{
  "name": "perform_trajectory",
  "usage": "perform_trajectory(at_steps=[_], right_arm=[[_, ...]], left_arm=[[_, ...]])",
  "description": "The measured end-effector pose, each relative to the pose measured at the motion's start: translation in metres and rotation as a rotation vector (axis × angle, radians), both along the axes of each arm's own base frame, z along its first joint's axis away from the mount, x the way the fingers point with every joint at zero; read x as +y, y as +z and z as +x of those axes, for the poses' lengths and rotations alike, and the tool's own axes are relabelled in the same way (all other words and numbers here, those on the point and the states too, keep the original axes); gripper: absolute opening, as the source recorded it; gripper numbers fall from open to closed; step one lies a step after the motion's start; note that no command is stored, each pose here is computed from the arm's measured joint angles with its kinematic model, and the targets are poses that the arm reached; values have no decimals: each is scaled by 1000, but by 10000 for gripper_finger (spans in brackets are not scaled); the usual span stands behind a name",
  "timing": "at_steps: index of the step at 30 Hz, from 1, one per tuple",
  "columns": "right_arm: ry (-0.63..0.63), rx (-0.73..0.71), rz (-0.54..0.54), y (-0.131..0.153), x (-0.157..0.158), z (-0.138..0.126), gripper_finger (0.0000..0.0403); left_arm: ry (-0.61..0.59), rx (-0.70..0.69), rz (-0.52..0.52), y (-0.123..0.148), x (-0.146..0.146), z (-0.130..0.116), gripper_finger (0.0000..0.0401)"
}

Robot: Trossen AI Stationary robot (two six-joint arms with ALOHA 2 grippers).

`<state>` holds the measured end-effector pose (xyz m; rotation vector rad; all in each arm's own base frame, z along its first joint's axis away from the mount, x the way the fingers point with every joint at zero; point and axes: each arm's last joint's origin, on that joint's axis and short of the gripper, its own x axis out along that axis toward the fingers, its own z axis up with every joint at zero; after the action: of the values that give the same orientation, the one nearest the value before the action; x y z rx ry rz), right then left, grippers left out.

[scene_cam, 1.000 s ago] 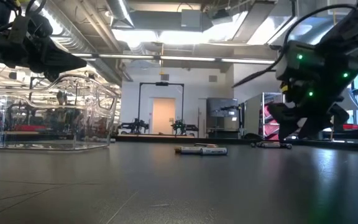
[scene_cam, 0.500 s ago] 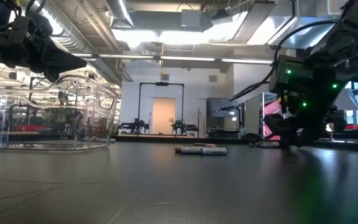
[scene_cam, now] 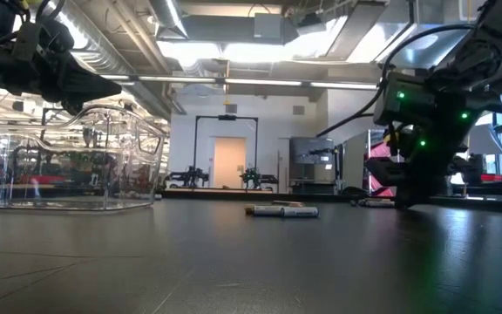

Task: Sort batteries
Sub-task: Put the white battery into the right transparent bin

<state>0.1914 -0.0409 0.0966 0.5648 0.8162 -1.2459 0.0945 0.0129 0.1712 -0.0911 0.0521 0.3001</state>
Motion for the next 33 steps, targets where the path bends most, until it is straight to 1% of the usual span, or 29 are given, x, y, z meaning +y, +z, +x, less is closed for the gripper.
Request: perform_trajectory(at_steps=[2, 7, 10, 13, 19, 22, 26, 30, 33], right_arm=[[12, 10, -1, 0, 0, 0, 18], [24, -28, 41, 7, 1, -3, 23], [61, -67, 81, 18, 3, -6, 26], [107, -90, 128, 30, 6, -12, 20], [179, -142, 122, 57, 9, -29, 19], [275, -177, 114, 71, 15, -36, 18], [443, -227, 90, 102, 31, -41, 17], [647, -266, 59, 141, 52, -40, 17], [831, -262, 33, 168, 71, -37, 17]], left_arm=[[0, 0, 0, 0, 0, 0, 0], [0, 0, 0, 0, 0, 0, 0], [0, 0, 0, 0, 0, 0, 0], [0, 0, 0, 0, 0, 0, 0], [0, 0, 0, 0, 0, 0, 0], [0, 0, 0, 0, 0, 0, 0], [0, 0, 0, 0, 0, 0, 0], [0, 0, 0, 0, 0, 0, 0], [0, 0, 0, 0, 0, 0, 0]])
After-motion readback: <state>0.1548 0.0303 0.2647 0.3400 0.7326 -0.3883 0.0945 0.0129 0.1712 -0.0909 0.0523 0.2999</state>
